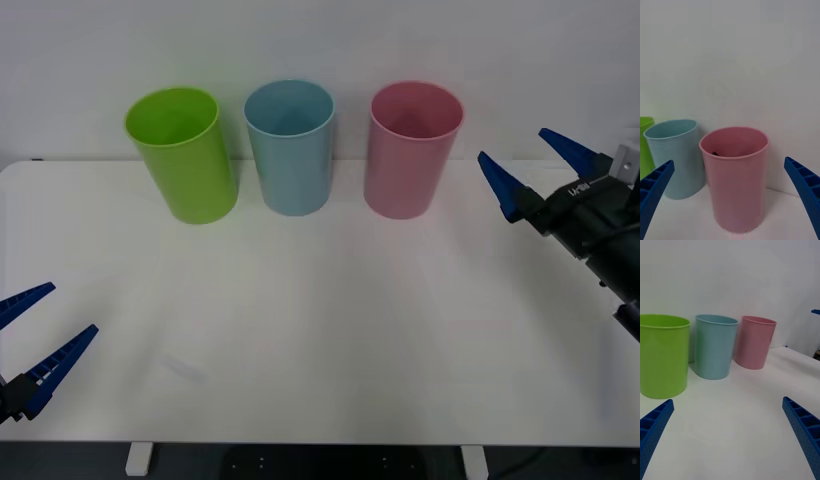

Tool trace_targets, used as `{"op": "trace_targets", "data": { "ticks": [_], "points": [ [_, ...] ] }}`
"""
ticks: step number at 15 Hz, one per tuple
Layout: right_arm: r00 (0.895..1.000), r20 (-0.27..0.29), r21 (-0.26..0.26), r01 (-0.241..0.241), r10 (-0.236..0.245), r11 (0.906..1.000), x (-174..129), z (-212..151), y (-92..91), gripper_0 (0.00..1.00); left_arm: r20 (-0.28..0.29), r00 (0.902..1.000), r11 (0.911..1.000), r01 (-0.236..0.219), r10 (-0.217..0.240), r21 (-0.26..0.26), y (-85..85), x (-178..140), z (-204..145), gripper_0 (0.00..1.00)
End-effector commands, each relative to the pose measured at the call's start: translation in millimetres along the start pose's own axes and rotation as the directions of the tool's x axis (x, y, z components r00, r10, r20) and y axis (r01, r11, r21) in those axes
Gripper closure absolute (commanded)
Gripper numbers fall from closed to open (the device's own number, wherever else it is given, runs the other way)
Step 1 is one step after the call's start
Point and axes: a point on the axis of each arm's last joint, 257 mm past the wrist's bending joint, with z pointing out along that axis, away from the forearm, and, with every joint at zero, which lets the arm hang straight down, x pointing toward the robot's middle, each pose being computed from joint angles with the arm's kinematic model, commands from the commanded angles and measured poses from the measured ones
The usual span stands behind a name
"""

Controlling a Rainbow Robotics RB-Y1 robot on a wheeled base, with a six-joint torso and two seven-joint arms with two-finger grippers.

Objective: Grasp the object on the table and drop it into the matching bin: aluminum can to the light blue bin, PET bottle to the pink bin.

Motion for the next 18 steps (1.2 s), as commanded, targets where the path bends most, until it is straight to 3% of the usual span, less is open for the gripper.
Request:
{"op": "trace_targets", "data": {
  "ticks": [1, 6, 8, 14, 18],
  "points": [
    [0.999, -0.024, 0.001, 0.044, -0.044, 0.999, 12, -29, -0.8, 0.0, 0.0, 1.0, 1.0, 0.0, 0.0, 0.0, 0.0, 0, 0, 0.0],
    [0.982, -0.102, 0.033, 0.166, -0.161, 0.9856, 47, -85, -11.0, 0.0, 0.0, 1.0, 1.0, 0.0, 0.0, 0.0, 0.0, 0, 0, 0.0],
    [0.973, -0.138, 0.041, 0.192, -0.184, 0.9806, 61, -109, -13.5, 0.0, 0.0, 1.0, 1.0, 0.0, 0.0, 0.0, 0.0, 0, 0, 0.0],
    [0.971, -0.192, 0.005, 0.149, -0.145, 0.9889, 75, -165, -6.7, 0.0, 0.0, 1.0, 1.0, 0.0, 0.0, 0.0, 0.0, 0, 0, 0.0],
    [0.972, -0.216, -0.004, 0.092, -0.091, 0.9958, 82, -195, 2.4, 0.0, 0.0, 1.0, 1.0, 0.0, 0.0, 0.0, 0.0, 0, 0, 0.0]
  ]
}}
